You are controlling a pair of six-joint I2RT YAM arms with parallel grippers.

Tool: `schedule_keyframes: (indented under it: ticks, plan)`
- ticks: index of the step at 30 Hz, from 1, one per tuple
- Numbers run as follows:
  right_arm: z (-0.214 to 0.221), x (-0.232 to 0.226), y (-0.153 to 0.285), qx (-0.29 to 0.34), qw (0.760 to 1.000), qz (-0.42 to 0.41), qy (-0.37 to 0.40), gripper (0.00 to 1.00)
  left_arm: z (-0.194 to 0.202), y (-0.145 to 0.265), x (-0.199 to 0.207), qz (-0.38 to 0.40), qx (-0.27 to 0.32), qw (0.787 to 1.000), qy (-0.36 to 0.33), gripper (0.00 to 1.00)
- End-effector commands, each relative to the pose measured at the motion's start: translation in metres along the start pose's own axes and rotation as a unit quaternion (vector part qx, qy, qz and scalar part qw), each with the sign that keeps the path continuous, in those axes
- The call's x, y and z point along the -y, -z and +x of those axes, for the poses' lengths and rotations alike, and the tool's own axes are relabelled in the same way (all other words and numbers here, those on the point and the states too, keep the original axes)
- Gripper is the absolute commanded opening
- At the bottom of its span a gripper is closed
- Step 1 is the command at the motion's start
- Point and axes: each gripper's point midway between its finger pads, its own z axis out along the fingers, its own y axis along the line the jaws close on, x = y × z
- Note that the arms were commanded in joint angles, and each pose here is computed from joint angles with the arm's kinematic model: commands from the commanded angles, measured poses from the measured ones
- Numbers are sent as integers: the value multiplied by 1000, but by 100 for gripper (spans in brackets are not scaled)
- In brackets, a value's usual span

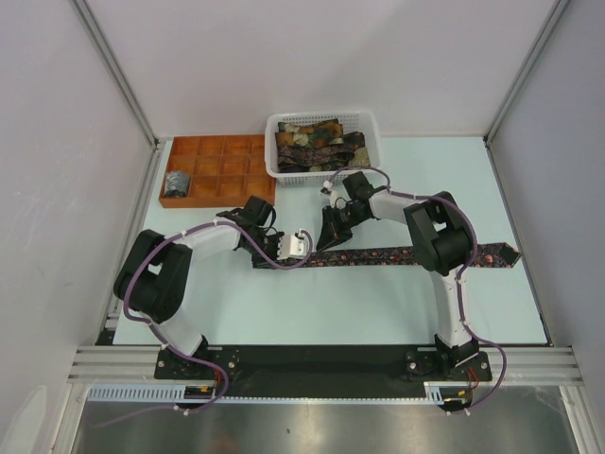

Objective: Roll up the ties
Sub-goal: Roll the tie at the center of the board.

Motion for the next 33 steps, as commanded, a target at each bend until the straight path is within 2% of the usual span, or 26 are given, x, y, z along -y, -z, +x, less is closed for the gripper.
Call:
schedule_keyframes:
  ticks: [1,8,15,22,26,30,32,33]
  plan:
    - [-31,-1,32,48,999,2,21,14,-2,-3,3,9,8,1000,9,33]
    - [-12,13,31,23,999,22,21,14,-5,-3,0,9,11,1000,11,33]
    - [13,7,32,-10,999,22,44,13,-6,-3,1,9,13,1000,14,33]
    - [11,2,32,-11,998,25,59,14,-6,-2,3,8,13,1000,15,33]
    - [-4,-3,29,3,998,22,64,20,-7,-2,2,7,16,1000,18,34]
    - [-25,-31,34,37,997,-25,56,29,-6,-1,3,6,14,1000,26,33]
    - [-24,-44,33,41,998,-44,24,32,-5,-1,2,3,12,999,33,33]
    - [-26,-56,29,46,996,-64,32,33,-4,-2,1,1,9,999,36,33]
